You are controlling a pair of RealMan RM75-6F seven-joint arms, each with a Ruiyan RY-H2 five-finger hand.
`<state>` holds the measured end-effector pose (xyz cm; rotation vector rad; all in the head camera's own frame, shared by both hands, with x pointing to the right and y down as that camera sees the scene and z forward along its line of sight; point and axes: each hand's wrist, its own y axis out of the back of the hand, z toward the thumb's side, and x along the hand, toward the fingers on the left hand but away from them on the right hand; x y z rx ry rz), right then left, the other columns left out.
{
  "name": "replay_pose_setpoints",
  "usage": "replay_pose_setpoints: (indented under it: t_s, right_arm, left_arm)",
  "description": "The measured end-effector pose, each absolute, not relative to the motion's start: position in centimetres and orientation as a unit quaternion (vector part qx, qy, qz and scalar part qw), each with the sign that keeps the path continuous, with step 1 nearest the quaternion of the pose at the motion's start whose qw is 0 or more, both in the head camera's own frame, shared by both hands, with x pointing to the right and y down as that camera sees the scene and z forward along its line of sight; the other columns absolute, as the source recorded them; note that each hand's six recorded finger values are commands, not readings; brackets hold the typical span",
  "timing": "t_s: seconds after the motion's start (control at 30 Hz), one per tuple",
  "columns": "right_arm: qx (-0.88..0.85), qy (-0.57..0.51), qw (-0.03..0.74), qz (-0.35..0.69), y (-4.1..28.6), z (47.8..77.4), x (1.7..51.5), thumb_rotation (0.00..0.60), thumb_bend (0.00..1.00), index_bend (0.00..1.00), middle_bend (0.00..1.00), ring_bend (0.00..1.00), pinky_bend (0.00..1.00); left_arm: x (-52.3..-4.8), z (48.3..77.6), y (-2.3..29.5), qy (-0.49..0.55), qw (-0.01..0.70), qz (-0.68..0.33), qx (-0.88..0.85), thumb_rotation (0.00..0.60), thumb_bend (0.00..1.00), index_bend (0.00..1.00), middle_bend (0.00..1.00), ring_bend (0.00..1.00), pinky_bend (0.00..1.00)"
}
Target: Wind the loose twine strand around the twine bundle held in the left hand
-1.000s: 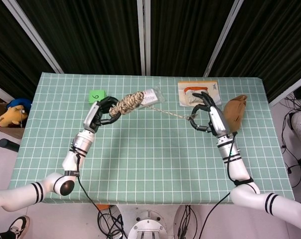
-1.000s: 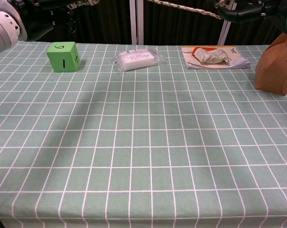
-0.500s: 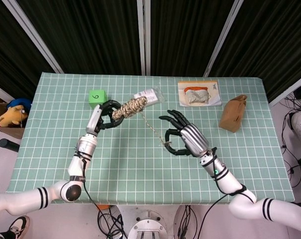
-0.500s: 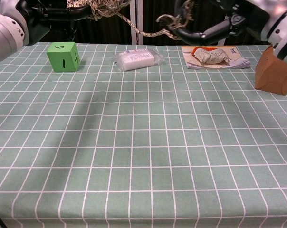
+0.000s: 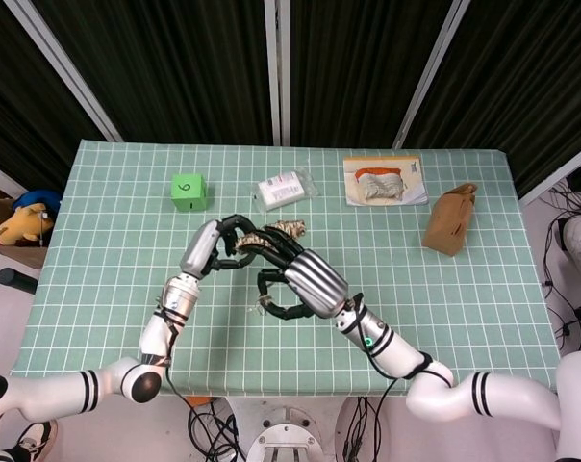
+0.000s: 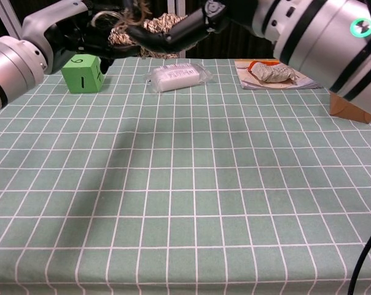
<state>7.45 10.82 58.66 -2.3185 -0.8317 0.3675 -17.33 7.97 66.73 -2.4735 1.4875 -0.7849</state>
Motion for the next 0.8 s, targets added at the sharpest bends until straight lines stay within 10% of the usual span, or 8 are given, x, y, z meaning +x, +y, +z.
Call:
replay_pose_setpoints:
  t_s: [0.8]
  right_arm:
    - [-0.859,-0.420,0.214,0.200,5.9,62.6,8.1,0.600,0.50,1.00,0.17,0.00,0.00]
  left_arm:
    - [-16.5,66.5,10.9,0.378,-0.049,-0.189,-0.905,0.600,0.42,0.80,0.81,0.71,0.69]
